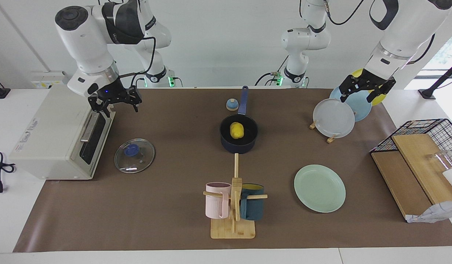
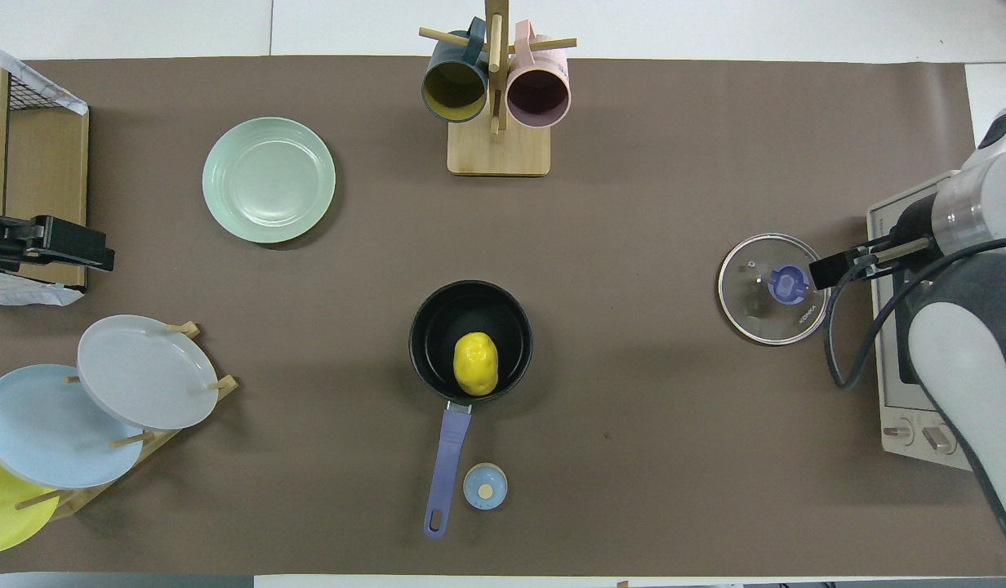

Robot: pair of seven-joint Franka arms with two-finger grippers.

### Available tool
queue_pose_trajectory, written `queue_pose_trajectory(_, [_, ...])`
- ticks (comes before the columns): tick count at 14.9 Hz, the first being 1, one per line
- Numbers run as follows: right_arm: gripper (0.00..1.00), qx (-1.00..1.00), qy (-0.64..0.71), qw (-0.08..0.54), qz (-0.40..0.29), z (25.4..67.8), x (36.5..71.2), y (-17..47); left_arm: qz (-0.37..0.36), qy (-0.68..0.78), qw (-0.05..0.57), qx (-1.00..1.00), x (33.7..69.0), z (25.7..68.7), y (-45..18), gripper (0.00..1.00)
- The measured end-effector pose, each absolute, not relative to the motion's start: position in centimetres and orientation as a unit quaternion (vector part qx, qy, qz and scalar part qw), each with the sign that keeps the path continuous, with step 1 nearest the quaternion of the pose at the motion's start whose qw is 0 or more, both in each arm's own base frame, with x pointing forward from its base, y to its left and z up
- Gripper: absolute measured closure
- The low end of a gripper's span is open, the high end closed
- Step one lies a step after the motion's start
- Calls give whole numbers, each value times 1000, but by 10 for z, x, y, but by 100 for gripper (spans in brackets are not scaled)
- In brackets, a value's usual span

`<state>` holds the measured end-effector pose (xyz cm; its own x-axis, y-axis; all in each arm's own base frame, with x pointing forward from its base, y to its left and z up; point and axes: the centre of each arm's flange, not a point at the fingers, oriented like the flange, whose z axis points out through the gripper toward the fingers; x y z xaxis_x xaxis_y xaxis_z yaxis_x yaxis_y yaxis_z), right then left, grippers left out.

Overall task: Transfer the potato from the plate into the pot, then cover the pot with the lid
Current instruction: 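Reach the right gripper to the purple knob of the glass lid, then grasp the lid knob with the right gripper and lift the lid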

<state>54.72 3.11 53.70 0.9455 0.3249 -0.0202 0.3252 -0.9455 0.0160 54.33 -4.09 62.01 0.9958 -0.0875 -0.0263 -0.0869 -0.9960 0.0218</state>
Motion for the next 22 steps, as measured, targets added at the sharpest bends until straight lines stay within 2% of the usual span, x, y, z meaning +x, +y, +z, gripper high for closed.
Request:
queue_pose_trajectory(3, [0,979,203,11,1,489,562,29,-14,-44,10,999,543,620,-41,0])
queue_pose_trajectory(5, [0,979,204,13,13,438,574,21,-14,-44,10,999,543,620,-41,0])
queue_pose_trajectory(7, [0,979,204,14,13,388,574,10,-14,-43,10,999,543,620,-41,0])
queue_pose_trajectory(9, [0,979,202,13,11,359,565,4,-13,-43,10,999,543,620,-40,0])
queue_pose_trajectory(17, [0,979,202,9,-8,313,547,-25,-12,-41,10,999,543,621,-37,0])
queue_pose_trajectory(22, [5,981,194,9,-7,312,548,-18,-10,-40,10,999,542,624,-37,0])
